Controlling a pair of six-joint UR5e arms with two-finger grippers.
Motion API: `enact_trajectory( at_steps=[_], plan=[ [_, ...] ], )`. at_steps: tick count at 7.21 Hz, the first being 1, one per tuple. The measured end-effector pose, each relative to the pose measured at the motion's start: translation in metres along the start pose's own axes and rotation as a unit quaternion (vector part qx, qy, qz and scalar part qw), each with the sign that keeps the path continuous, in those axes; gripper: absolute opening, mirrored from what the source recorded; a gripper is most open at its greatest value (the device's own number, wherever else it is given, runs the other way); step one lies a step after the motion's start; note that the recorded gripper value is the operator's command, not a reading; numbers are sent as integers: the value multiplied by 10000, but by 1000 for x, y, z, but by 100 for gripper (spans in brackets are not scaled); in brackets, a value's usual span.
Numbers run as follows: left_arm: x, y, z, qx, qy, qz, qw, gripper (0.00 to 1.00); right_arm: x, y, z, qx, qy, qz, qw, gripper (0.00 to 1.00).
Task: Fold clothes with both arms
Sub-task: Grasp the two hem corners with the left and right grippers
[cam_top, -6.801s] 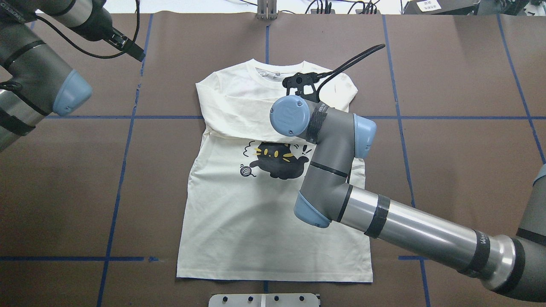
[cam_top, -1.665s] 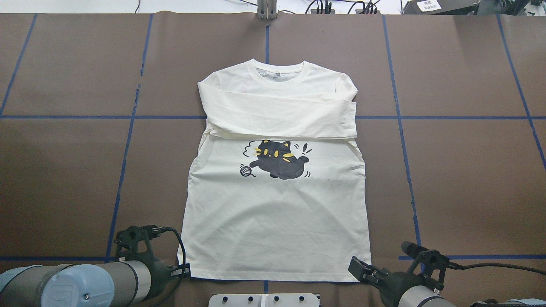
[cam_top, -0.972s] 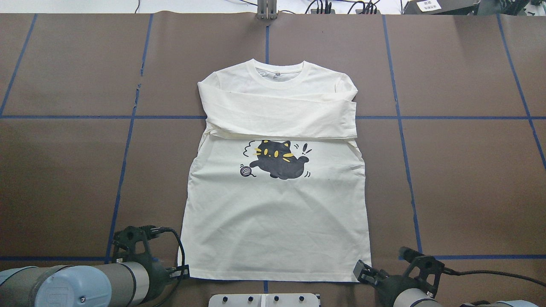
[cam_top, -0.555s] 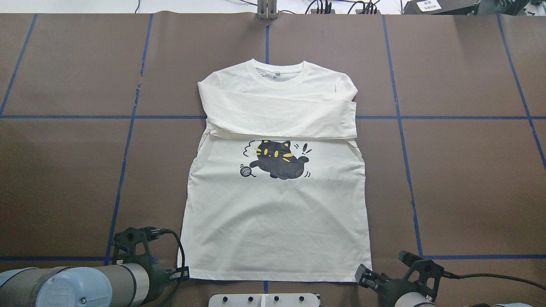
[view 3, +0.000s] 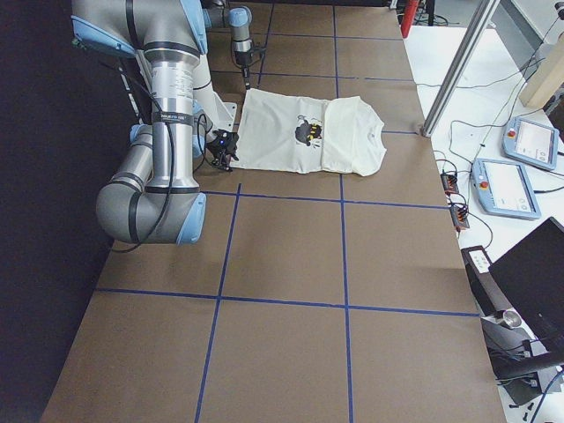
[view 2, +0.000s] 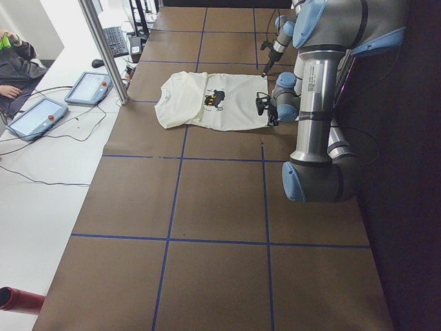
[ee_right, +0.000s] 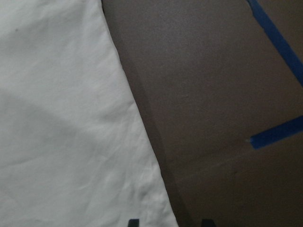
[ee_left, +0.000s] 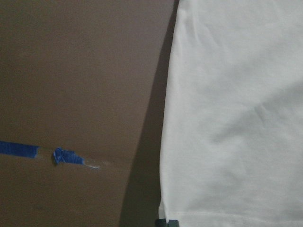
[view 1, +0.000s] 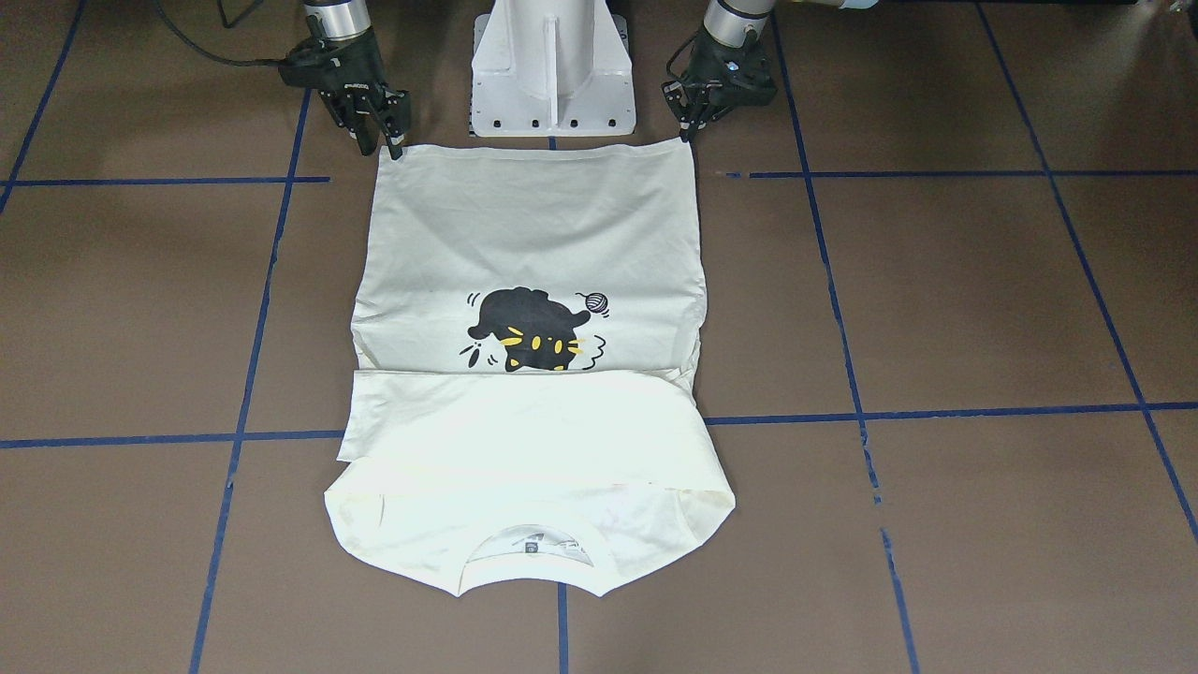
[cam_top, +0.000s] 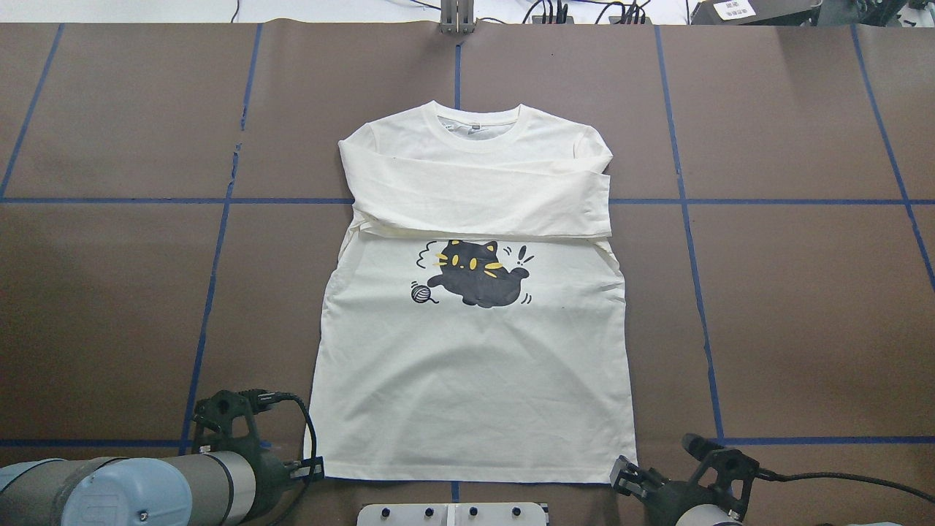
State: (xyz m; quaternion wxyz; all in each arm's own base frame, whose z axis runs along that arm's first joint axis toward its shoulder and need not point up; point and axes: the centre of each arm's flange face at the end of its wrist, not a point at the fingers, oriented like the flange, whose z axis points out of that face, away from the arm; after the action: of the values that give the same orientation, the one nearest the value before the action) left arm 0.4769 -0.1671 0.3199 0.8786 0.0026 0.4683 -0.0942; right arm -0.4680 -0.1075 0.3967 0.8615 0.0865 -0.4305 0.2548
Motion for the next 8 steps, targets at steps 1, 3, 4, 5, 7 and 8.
enact_trajectory(
  at_steps=[1, 3, 4, 5, 7, 8],
  plan=[
    [0, 0, 0, 0, 3, 0, 10000, 0, 0, 2, -1, 3, -14, 59, 10000, 8],
    [0, 0, 0, -1, 4, 0, 10000, 0, 1, 4, -1, 17, -33, 122, 9999, 0],
    [0, 0, 0, -1, 8, 0, 10000, 0, 1, 4, -1, 27, -39, 138, 9999, 0],
    [0, 0, -1, -2, 12, -1, 10000, 0, -1, 3, -3, 31, -62, 156, 9999, 0],
    [5, 0, -11, -27, 98, 1, 9999, 0, -9, -8, -21, -20, -184, 236, 9995, 0],
    [11, 0, -29, -80, 186, 4, 9998, 0, -12, -19, -39, -76, -267, 274, 9992, 0]
  ],
)
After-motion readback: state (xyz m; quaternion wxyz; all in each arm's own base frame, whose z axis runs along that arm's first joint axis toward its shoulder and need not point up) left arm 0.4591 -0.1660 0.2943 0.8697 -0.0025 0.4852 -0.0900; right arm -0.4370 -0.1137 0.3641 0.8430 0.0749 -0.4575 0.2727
